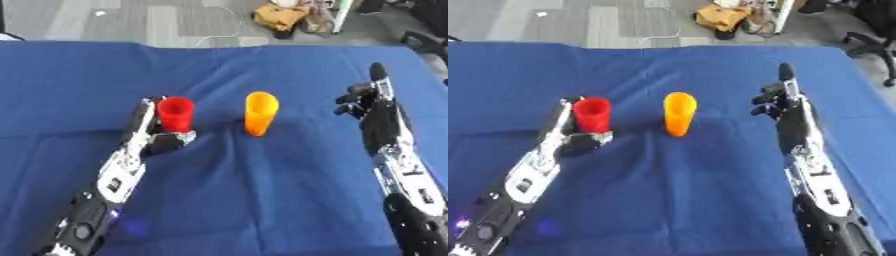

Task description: Pour the contents of one cup into another cup.

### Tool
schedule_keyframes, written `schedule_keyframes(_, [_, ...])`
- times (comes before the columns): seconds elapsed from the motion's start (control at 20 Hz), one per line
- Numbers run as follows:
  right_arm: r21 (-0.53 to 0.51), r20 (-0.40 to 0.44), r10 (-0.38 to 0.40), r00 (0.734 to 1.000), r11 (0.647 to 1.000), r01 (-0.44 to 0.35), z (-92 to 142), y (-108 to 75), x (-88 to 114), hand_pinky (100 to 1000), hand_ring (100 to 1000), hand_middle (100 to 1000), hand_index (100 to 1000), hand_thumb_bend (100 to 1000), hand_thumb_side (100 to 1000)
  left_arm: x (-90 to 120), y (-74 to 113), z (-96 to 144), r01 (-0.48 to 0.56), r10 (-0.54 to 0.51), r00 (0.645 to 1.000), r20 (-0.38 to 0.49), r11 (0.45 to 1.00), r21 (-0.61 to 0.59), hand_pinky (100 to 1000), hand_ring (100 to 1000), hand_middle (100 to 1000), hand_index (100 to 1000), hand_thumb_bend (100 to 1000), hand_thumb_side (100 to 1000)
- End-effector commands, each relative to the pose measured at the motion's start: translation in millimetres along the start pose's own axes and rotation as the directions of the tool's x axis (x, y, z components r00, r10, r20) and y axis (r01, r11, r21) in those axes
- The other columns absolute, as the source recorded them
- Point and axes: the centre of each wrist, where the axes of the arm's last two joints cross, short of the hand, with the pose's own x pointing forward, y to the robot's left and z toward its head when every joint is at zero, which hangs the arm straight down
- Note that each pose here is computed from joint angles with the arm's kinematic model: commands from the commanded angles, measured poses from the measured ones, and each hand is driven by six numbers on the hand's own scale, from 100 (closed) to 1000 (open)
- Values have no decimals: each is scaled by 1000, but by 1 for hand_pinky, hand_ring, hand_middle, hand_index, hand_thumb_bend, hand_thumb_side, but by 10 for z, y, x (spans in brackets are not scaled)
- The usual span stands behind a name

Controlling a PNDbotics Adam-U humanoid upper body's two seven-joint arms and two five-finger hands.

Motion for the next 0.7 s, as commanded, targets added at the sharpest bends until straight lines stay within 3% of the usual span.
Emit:
schedule_keyframes(0.05, [4,32,12,999,1000,-12,-62,-22,95,423,518,367,504,422,760,-12,73,5,-43,44,999,-6,996,79,100,250,267,579,374,163])
schedule_keyframes(0.2, [2,32,16,999,1000,-16,-60,-33,95,423,518,367,504,421,760,50,148,-13,-79,77,997,18,989,127,100,241,257,573,308,183])
schedule_keyframes(0.5, [-5,22,40,999,999,-40,-50,-98,75,422,518,366,503,424,730,167,386,-7,-113,105,993,58,979,171,100,242,257,574,337,157])
schedule_keyframes(0.7, [3,16,107,994,994,-107,-56,-194,45,426,530,368,511,472,688,298,571,22,-110,92,990,109,978,175,100,246,260,577,348,164])
